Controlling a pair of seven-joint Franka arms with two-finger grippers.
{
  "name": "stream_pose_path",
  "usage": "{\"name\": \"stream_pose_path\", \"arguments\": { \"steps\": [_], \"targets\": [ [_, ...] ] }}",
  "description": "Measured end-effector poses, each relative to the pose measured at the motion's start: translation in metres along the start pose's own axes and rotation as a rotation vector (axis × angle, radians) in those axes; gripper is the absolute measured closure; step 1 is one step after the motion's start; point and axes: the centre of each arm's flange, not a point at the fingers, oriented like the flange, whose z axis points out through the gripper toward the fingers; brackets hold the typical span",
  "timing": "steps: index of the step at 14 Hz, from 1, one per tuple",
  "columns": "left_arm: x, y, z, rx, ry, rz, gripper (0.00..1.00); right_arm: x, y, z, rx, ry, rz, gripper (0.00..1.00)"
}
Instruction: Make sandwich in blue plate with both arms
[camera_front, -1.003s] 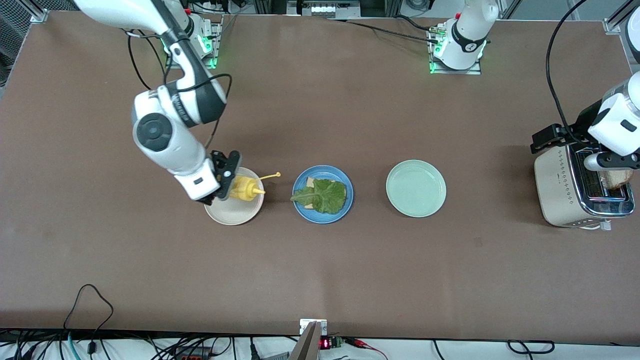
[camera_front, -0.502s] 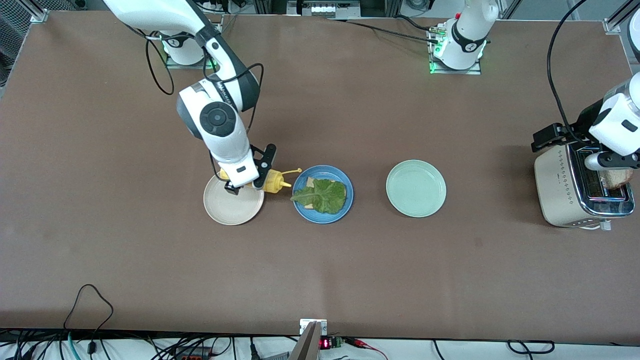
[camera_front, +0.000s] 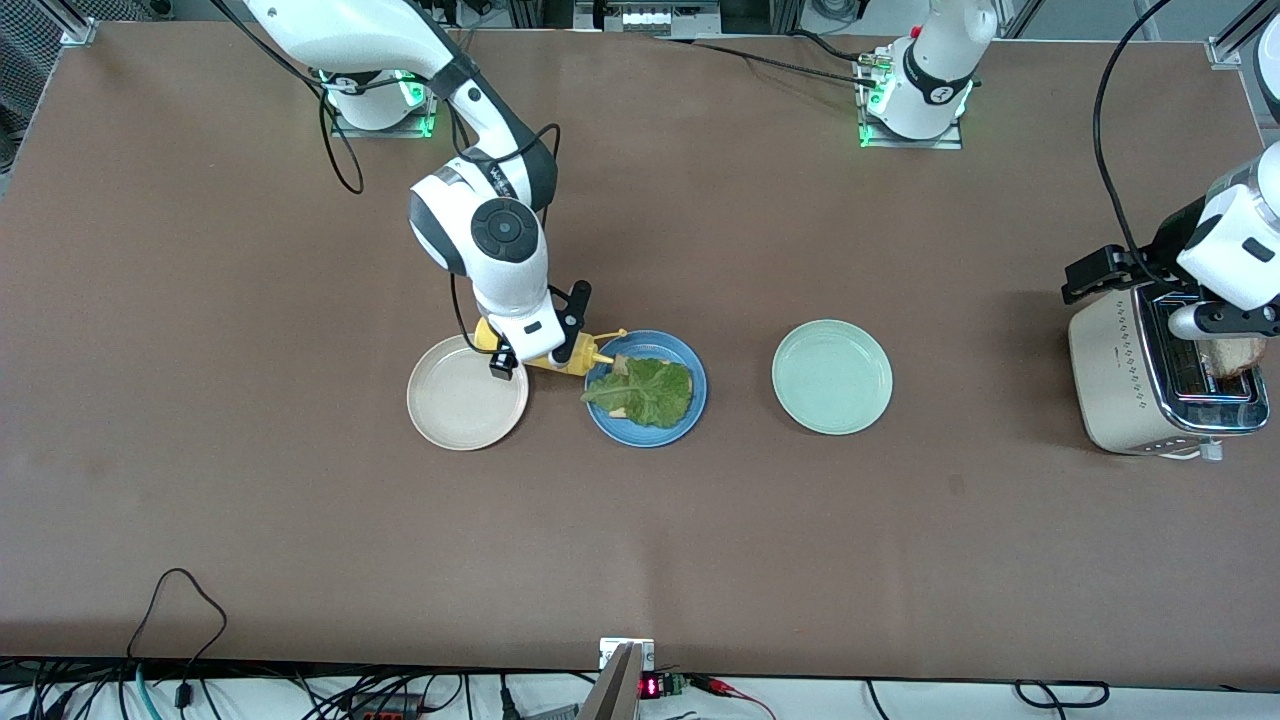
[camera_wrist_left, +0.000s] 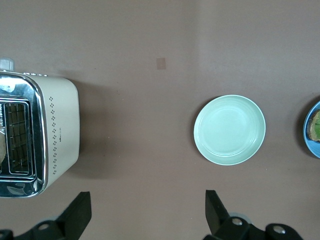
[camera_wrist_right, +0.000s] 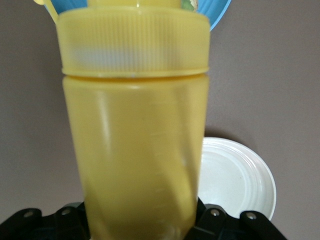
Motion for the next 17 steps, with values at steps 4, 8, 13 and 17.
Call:
{"name": "stream_pose_path", "arguments": {
  "steps": [4, 8, 13, 17],
  "targets": [
    [-0.003, 0.000, -0.001, 0.001, -0.013, 0.001, 0.00, 0.003, 0.004, 0.008, -0.015, -0.017, 0.014, 0.38],
    [-0.006, 0.005, 0.002, 0.013, -0.036, 0.012, 0.00, 0.006, 0.001, 0.013, -0.015, -0.024, 0.015, 0.38],
    [-0.005, 0.005, 0.006, 0.017, -0.048, 0.013, 0.00, 0.005, 0.003, 0.013, -0.018, -0.025, 0.048, 0.38],
    [-0.001, 0.000, 0.015, 0.016, -0.066, 0.004, 0.00, 0.001, 0.011, 0.011, -0.024, -0.022, 0.067, 0.38]
  ]
}}
